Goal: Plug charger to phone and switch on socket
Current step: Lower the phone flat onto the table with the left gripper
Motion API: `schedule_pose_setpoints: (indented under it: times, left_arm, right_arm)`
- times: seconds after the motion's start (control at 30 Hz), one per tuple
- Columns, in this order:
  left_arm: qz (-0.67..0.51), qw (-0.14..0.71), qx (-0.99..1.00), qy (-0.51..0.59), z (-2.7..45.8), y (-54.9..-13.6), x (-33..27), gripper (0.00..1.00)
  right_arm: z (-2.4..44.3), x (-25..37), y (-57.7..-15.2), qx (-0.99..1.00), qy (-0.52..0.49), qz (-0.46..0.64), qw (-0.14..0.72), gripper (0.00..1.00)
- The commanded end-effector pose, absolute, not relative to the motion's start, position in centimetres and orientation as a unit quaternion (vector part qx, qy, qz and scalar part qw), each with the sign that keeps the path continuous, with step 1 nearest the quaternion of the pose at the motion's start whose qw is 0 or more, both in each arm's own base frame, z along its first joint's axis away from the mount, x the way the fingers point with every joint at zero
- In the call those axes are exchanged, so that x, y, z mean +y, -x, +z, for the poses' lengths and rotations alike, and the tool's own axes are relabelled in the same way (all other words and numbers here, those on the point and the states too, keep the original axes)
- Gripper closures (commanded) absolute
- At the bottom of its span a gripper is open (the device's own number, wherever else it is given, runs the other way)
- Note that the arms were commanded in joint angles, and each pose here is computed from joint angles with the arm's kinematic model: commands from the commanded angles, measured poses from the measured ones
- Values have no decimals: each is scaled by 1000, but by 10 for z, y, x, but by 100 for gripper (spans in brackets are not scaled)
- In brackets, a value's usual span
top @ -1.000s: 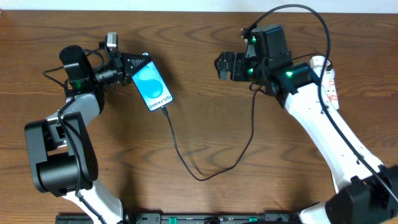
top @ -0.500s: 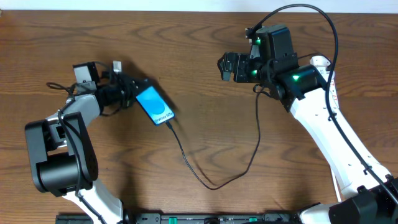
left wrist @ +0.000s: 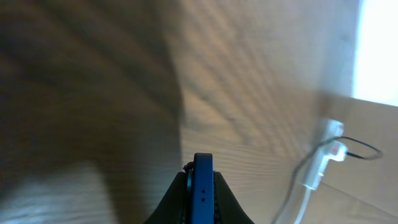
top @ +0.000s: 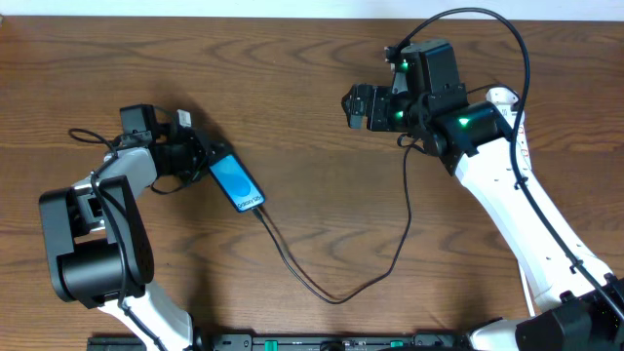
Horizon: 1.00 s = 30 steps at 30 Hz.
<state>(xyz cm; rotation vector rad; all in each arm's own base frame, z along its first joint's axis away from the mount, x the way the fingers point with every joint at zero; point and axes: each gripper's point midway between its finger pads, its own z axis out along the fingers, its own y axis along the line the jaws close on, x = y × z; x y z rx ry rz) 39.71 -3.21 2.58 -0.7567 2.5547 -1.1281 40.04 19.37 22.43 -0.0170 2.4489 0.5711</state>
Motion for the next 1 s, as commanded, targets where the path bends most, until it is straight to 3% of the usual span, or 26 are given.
schedule_pose_setpoints:
  times: [0.0,0.8,0.97]
  left_arm:
    - [-350,139,890,257,27,-398,-21,93]
    - [-312,108,903,276,13,-382,-14,92]
    - [-311,101,903,279,12,-379,-15,77]
  right_arm:
    - [234,191,-401,923,9,213,321,1]
    - [234,191,-400,923,9,213,320,1]
    - [234,191,-400,923,9,213,320,1]
